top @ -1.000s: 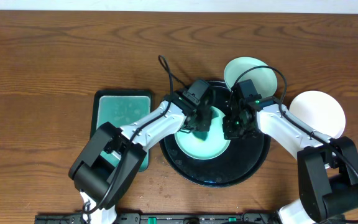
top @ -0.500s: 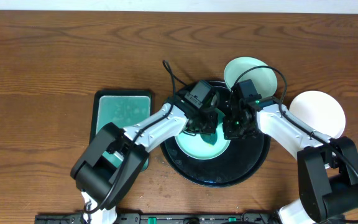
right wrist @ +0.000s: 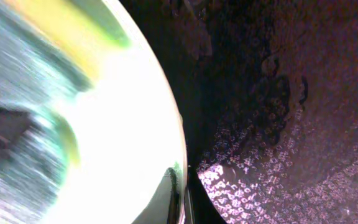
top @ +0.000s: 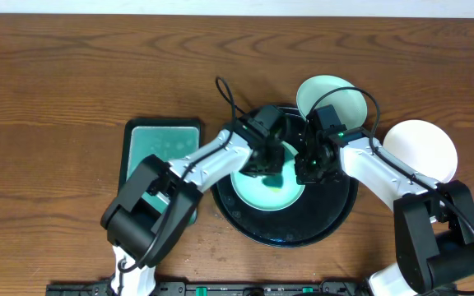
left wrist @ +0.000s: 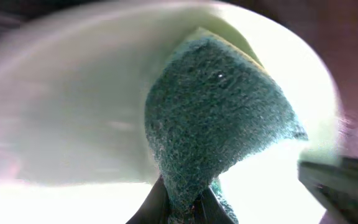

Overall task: Clean dirty plates on tray and stack at the side
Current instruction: 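Scrub the green plate with the sponge while right gripper holds its rim, then return the sponge to the water tray with the left gripper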

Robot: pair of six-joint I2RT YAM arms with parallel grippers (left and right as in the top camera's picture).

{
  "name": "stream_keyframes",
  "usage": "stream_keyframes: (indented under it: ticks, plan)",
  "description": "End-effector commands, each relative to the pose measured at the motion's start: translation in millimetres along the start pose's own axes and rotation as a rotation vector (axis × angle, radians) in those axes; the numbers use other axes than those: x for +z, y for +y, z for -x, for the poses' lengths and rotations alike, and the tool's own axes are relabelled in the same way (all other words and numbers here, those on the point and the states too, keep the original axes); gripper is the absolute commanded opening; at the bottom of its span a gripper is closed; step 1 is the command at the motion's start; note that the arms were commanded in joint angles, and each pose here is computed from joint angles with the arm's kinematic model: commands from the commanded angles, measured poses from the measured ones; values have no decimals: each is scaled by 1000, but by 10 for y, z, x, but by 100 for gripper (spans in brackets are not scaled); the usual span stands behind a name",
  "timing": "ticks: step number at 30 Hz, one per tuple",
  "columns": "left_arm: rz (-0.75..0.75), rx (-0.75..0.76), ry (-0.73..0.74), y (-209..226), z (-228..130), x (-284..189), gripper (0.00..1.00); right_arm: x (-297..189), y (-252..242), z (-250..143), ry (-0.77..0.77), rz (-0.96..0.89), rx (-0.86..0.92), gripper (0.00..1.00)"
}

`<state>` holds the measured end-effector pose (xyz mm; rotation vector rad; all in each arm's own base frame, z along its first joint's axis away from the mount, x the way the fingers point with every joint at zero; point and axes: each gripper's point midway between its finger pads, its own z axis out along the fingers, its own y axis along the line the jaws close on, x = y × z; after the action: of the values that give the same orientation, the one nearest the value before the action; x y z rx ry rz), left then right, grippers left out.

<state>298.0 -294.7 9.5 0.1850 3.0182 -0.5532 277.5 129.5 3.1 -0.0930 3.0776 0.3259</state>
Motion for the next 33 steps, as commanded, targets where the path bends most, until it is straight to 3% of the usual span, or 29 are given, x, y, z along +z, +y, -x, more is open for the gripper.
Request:
stream_keyframes:
  ticks: [1,5,14,19,22,27,33]
  plan:
    - [366,-38,-61,972,173,-11,8,147,-5,-171,65,-16,-17,1]
    - [514,-40,-39,1252,80,-135,7,147,-5,-170,64,-16,-17,1]
    - [687,-147,48,1513,-223,-382,7,147,-5,-171,65,-16,-17,1]
    - [710,-160,77,1492,-267,-527,7,147,-5,-169,64,-16,-17,1]
    - [667,-166,73,1372,-240,-647,8,147,-5,-169,64,-16,-17,1]
    - [463,-165,4,1051,-63,-1047,7,147,-7,-173,66,-17,-16,1]
    - [345,-194,-154,1115,85,-1769,8,148,-13,-162,60,-21,-17,1]
